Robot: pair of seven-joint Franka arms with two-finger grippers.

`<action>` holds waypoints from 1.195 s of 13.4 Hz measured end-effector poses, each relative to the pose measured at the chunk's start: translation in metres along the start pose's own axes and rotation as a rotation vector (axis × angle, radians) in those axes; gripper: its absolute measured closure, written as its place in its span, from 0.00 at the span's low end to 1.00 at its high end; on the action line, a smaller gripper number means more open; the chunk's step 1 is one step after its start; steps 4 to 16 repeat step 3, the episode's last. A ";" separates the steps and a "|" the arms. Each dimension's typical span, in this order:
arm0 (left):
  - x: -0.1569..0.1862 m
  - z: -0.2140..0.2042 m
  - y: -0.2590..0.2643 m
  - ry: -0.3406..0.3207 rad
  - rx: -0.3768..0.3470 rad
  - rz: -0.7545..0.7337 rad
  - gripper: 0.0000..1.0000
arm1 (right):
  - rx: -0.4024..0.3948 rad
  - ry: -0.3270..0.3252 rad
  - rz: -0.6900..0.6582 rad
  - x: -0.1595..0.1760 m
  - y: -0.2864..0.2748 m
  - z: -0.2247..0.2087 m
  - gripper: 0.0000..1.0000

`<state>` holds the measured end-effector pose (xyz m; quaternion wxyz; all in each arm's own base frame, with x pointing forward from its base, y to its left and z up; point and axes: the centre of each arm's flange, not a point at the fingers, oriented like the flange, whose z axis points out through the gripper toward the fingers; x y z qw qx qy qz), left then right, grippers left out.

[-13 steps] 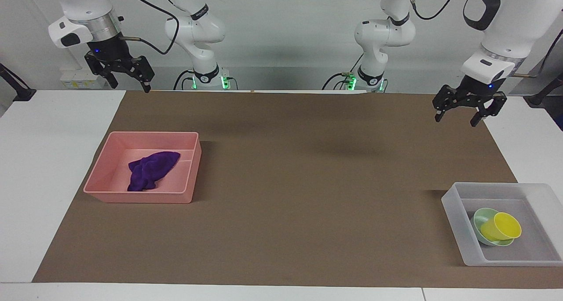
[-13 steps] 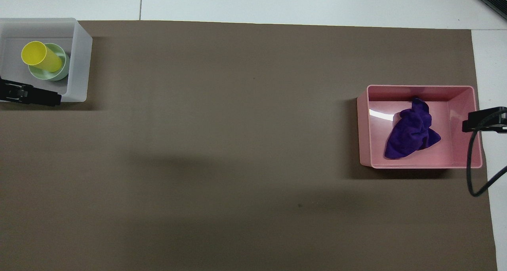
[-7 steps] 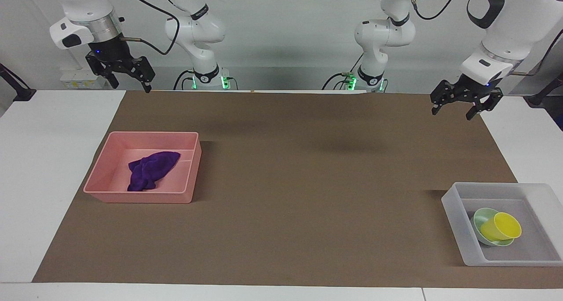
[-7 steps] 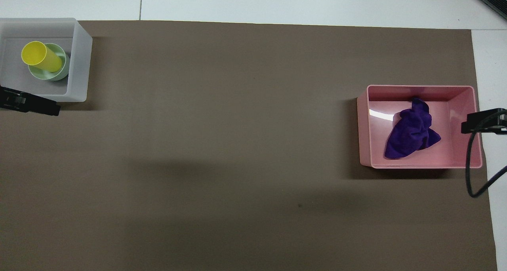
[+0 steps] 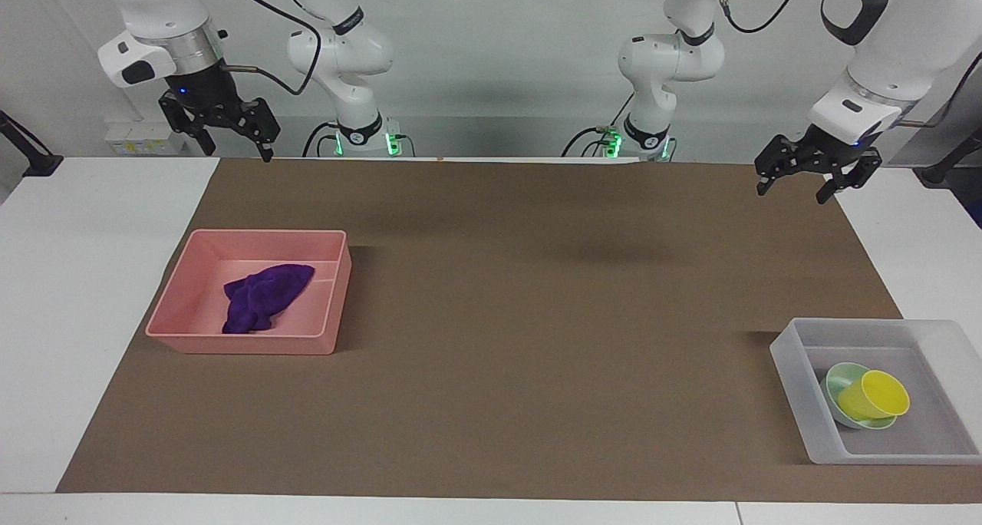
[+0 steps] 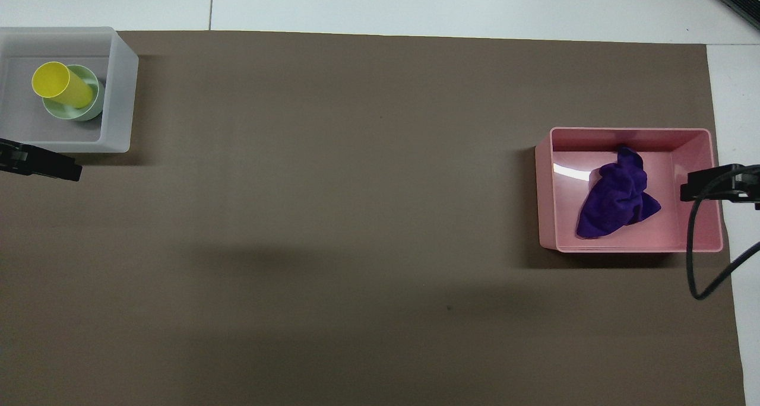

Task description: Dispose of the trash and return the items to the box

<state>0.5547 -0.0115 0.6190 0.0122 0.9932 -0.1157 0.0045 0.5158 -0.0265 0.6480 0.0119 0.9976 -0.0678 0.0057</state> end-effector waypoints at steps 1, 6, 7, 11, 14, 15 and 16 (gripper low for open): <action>0.000 0.000 0.000 0.000 0.000 0.000 0.00 | 0.000 -0.002 0.000 0.000 0.000 0.001 0.00; 0.000 0.000 0.000 0.000 0.000 0.000 0.00 | 0.000 -0.004 0.000 0.000 0.000 0.002 0.00; 0.000 0.000 0.000 0.000 0.000 0.000 0.00 | 0.000 -0.004 0.000 0.000 0.000 0.002 0.00; 0.000 0.000 0.000 0.000 0.000 0.000 0.00 | 0.000 -0.004 0.000 0.000 0.000 0.002 0.00; 0.000 0.000 0.000 0.000 0.000 0.000 0.00 | 0.000 -0.004 0.000 0.000 0.000 0.002 0.00; 0.000 0.000 0.000 0.000 0.000 0.000 0.00 | 0.000 -0.004 0.000 0.000 0.000 0.002 0.00; 0.000 0.000 0.000 0.000 0.000 0.000 0.00 | 0.000 -0.004 0.000 0.000 0.000 0.002 0.00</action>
